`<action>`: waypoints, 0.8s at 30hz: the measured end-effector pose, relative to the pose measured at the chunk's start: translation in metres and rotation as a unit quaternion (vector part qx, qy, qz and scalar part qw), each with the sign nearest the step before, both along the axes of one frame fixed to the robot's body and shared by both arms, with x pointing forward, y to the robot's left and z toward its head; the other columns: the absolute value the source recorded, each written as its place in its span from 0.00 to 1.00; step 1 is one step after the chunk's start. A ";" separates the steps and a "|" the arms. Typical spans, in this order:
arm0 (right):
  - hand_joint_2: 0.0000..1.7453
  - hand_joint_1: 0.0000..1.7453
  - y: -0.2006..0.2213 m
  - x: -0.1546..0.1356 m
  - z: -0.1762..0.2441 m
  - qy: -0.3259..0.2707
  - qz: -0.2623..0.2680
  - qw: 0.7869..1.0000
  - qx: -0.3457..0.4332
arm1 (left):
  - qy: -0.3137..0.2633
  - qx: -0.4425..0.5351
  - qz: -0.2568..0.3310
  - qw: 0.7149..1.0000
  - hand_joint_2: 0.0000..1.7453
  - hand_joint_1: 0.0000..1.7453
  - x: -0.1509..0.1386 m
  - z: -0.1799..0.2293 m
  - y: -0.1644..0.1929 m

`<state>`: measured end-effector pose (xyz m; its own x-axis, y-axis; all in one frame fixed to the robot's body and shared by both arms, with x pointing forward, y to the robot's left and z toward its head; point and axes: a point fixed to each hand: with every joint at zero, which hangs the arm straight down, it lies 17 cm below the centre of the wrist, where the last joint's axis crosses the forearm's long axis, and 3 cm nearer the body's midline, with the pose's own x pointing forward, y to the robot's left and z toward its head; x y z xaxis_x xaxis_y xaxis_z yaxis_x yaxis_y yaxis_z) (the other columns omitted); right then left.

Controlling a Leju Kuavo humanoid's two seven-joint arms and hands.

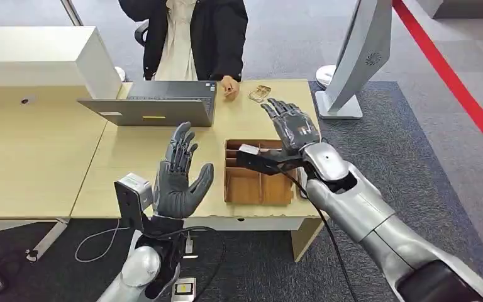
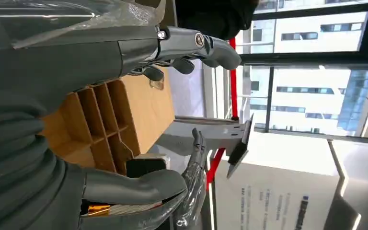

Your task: Pass the card to the sensor for recognition and then transmit it.

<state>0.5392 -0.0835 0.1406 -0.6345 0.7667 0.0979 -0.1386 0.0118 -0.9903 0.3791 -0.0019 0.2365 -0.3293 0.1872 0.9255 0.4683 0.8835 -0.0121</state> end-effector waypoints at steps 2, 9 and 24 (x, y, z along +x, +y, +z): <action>1.00 0.00 0.000 0.000 -0.001 0.001 -0.001 1.000 -0.001 | 0.000 0.000 0.001 1.000 1.00 0.00 0.000 0.000 0.000; 1.00 0.00 -0.003 -0.001 -0.005 0.008 -0.006 1.000 -0.006 | 0.001 0.001 0.001 1.000 1.00 0.00 -0.001 0.000 0.001; 1.00 0.00 -0.013 -0.003 -0.021 0.013 -0.033 0.999 -0.021 | 0.002 0.007 -0.008 1.000 1.00 0.00 -0.004 -0.002 -0.003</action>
<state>0.5364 -0.0969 0.1196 -0.5802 0.8104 0.0810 -0.1651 -0.0197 -0.9861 0.3753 -0.0046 0.2349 -0.3230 0.1798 0.9292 0.4823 0.8760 -0.0018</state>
